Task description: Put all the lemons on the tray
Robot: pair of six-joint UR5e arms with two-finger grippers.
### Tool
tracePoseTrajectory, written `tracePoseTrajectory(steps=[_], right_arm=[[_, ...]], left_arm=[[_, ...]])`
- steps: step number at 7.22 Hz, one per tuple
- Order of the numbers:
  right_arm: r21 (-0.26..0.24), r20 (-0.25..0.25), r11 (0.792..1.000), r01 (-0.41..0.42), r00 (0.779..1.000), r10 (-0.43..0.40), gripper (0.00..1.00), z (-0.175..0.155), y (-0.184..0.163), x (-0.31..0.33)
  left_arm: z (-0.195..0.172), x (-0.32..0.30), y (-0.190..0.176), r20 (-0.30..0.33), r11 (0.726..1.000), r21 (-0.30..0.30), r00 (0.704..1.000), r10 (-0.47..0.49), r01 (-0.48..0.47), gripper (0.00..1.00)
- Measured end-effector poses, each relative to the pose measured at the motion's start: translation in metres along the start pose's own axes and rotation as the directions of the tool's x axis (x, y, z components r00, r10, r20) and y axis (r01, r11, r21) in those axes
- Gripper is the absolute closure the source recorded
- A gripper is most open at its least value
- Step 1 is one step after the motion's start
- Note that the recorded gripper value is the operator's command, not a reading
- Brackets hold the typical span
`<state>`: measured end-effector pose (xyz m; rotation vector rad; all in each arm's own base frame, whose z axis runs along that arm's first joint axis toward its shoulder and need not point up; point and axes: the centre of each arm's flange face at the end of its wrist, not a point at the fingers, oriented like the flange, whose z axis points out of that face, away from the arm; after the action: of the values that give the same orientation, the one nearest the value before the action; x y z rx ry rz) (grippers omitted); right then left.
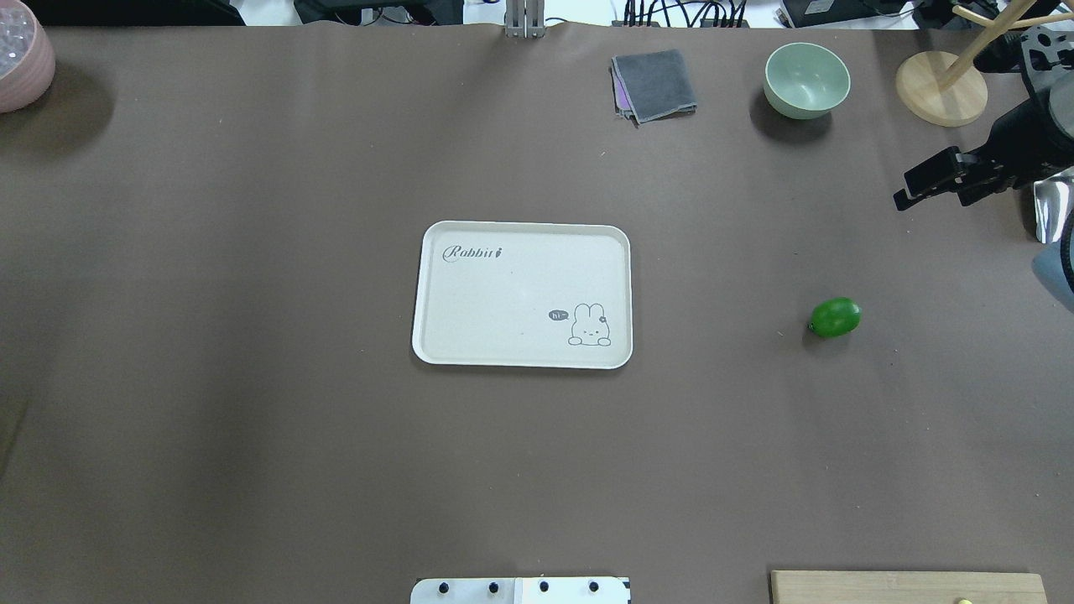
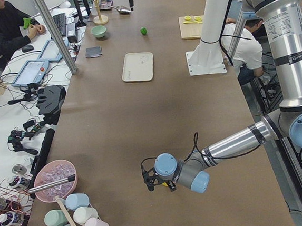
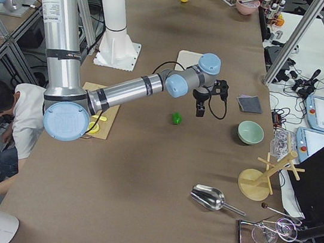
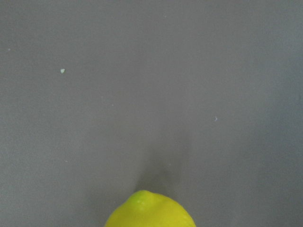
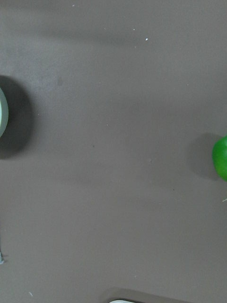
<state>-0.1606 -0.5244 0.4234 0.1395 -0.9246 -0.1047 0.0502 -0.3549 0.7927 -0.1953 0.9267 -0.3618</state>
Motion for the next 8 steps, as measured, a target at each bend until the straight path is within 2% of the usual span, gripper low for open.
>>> tracePoseTrajectory(steps=[3, 5, 6, 8], right_arm=[[0.002, 0.008, 1.0, -0.017, 1.0, 0.017, 0.0, -0.002, -0.002, -0.005], [0.005, 0.014, 1.0, -0.016, 1.0, 0.016, 0.0, -0.003, -0.007, -0.013], [0.005, 0.016, 1.0, -0.012, 1.0, 0.012, 0.0, -0.003, -0.009, -0.018], [0.005, 0.021, 1.0, -0.014, 1.0, 0.014, 0.0, 0.001, -0.013, -0.033]], left_arm=[[0.001, 0.001, 0.002, -0.01, 1.0, -0.021, 1.0, -0.002, 0.001, 1.0], [-0.015, 0.041, 0.001, -0.116, 0.995, -0.104, 0.993, -0.01, -0.002, 1.0], [-0.029, 0.073, -0.005, -0.155, 0.993, -0.119, 0.987, -0.033, 0.014, 1.0], [-0.05, 0.132, -0.025, -0.202, 0.993, -0.111, 0.978, -0.05, 0.028, 1.0]])
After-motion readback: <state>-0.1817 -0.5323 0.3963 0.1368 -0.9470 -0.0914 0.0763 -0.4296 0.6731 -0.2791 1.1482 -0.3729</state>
